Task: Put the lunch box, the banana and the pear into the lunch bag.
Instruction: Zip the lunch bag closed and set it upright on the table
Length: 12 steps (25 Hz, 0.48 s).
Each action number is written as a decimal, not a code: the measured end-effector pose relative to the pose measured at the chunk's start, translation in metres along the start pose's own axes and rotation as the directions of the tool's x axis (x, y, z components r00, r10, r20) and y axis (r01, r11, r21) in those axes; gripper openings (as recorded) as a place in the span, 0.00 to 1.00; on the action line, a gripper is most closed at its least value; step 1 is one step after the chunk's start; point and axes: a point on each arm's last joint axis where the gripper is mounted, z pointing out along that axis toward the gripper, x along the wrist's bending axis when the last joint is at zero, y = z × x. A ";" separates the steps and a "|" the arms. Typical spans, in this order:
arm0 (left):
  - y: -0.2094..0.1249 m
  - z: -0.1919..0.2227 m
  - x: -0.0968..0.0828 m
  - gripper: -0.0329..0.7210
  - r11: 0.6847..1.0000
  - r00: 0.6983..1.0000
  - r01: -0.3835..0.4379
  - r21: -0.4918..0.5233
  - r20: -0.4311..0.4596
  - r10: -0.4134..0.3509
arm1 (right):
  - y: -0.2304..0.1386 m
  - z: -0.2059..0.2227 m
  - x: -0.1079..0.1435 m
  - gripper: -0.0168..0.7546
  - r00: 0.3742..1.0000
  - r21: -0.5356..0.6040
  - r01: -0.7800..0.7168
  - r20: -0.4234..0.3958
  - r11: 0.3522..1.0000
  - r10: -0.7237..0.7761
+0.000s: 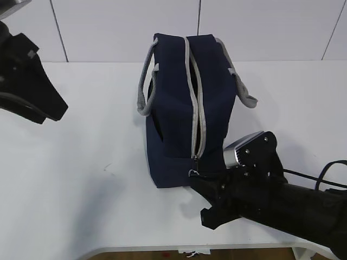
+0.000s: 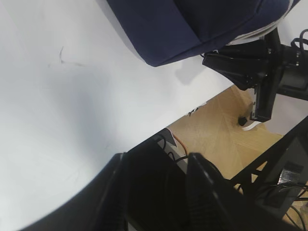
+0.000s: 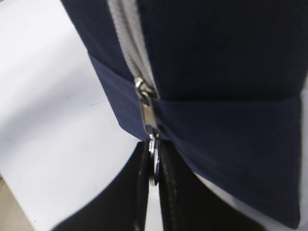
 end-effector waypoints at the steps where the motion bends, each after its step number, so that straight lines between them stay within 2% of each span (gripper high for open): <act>1: 0.000 0.000 0.000 0.45 1.000 1.000 0.001 0.000 0.002 -0.001 | 0.000 0.000 0.000 0.09 1.000 0.000 0.000 0.000 1.000 0.000; 4: 0.000 0.000 -0.001 0.45 1.000 1.000 0.005 -0.003 0.012 -0.005 | 0.000 0.000 0.000 0.03 1.000 0.000 0.000 0.000 1.000 0.000; 12: 0.001 0.000 -0.003 0.45 1.000 0.999 0.013 -0.007 0.035 -0.013 | 0.000 0.000 0.000 0.02 1.000 0.000 -0.004 0.000 1.000 0.004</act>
